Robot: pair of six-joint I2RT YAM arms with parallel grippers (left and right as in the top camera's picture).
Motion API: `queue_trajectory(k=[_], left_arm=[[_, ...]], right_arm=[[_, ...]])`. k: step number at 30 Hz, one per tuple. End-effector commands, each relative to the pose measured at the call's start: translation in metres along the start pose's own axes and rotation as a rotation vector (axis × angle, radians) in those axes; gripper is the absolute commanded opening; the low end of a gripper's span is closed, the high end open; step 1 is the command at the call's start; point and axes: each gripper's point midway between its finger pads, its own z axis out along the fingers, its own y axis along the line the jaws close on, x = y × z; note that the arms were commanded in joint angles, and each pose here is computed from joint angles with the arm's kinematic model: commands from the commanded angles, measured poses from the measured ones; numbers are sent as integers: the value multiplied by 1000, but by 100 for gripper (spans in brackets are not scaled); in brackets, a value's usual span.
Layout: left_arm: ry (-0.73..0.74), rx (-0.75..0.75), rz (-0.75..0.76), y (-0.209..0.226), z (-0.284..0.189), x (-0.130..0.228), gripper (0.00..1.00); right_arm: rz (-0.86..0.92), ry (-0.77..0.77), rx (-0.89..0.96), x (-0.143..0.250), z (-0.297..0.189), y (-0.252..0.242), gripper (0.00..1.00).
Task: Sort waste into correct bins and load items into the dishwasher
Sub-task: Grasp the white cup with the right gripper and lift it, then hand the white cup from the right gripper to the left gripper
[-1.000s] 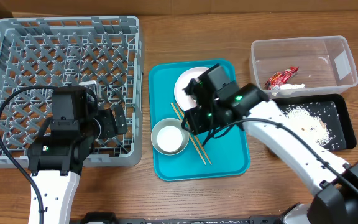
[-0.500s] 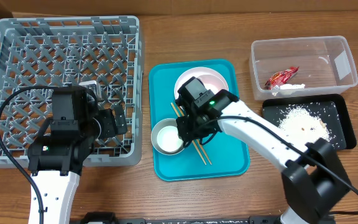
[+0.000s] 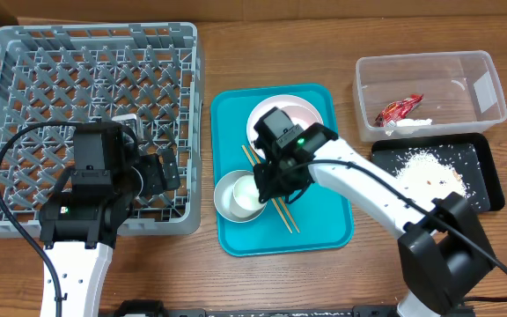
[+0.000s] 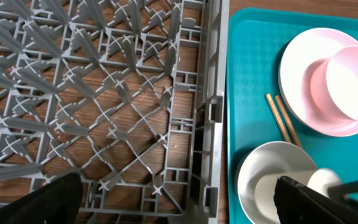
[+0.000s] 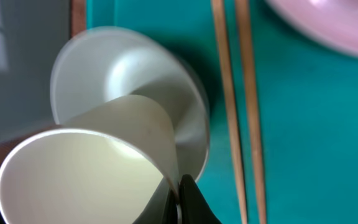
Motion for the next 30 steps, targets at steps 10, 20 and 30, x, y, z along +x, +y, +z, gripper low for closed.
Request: queue_trajectory(k=[10, 20, 30], left_arm=[[-17, 387, -54, -69, -5, -23, 100], [133, 1020, -4, -154, -8, -29, 100], [212, 1457, 70, -177, -34, -30, 100]], right_arm=[[-20, -285, -497, -72, -140, 7, 4], [-200, -260, -832, -64, -170, 53, 4], [-278, -297, -922, -68, -187, 65, 4]])
